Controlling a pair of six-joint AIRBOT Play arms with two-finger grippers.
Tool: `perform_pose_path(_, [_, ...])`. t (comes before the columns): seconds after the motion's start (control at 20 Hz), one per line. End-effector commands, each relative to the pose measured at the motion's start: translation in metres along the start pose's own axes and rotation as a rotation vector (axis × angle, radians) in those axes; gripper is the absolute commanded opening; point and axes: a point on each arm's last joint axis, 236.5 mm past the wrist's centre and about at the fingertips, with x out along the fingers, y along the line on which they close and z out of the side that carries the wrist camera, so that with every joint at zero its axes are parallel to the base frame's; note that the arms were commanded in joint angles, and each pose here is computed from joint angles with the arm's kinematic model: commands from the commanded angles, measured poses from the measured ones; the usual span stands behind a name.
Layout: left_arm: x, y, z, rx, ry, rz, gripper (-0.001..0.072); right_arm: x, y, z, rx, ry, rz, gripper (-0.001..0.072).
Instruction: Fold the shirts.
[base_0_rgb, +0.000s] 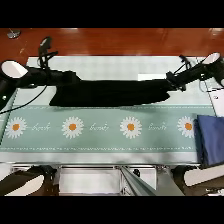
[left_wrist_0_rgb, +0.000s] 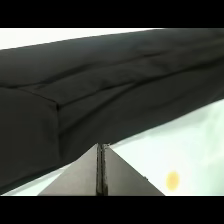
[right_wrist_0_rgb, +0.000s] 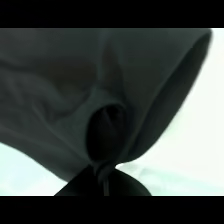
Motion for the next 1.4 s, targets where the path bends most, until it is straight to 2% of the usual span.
perform_pose_path(0.0, [0.017,-0.041,-0.014,0.075,0.032,-0.056,0.0044,-0.053,0.014,-0.029,-0.095,-0.089,-0.086,0.0024])
perform_pose_path(0.3, [0.086,-0.12,-0.058,0.208,0.087,-0.142,0.0043,-0.114,0.043,-0.128,-0.134,-0.26,-0.132,0.0024])
perform_pose_path(0.6, [0.181,-0.169,-0.099,0.152,0.251,-0.192,0.0043,-0.152,0.07,-0.186,-0.144,-0.365,-0.117,0.0024])
perform_pose_path(0.8, [0.216,-0.224,-0.138,0.153,0.332,-0.277,0.0043,-0.155,0.075,-0.194,-0.152,-0.368,-0.105,0.0024])
perform_pose_path(1.0, [0.215,-0.279,-0.209,0.185,0.477,-0.37,0.0043,-0.159,0.078,-0.183,-0.154,-0.415,-0.099,0.0024])
perform_pose_path(1.1, [0.211,-0.29,-0.223,0.208,0.497,-0.385,0.0043,-0.16,0.079,-0.181,-0.155,-0.424,-0.094,0.0025])
perform_pose_path(1.2, [0.208,-0.288,-0.215,0.215,0.496,-0.391,0.0043,-0.16,0.081,-0.181,-0.156,-0.423,-0.086,0.0024])
perform_pose_path(1.35, [0.2,-0.25,-0.159,0.152,0.469,-0.366,0.0043,-0.155,0.09,-0.181,-0.181,-0.414,-0.065,0.0024])
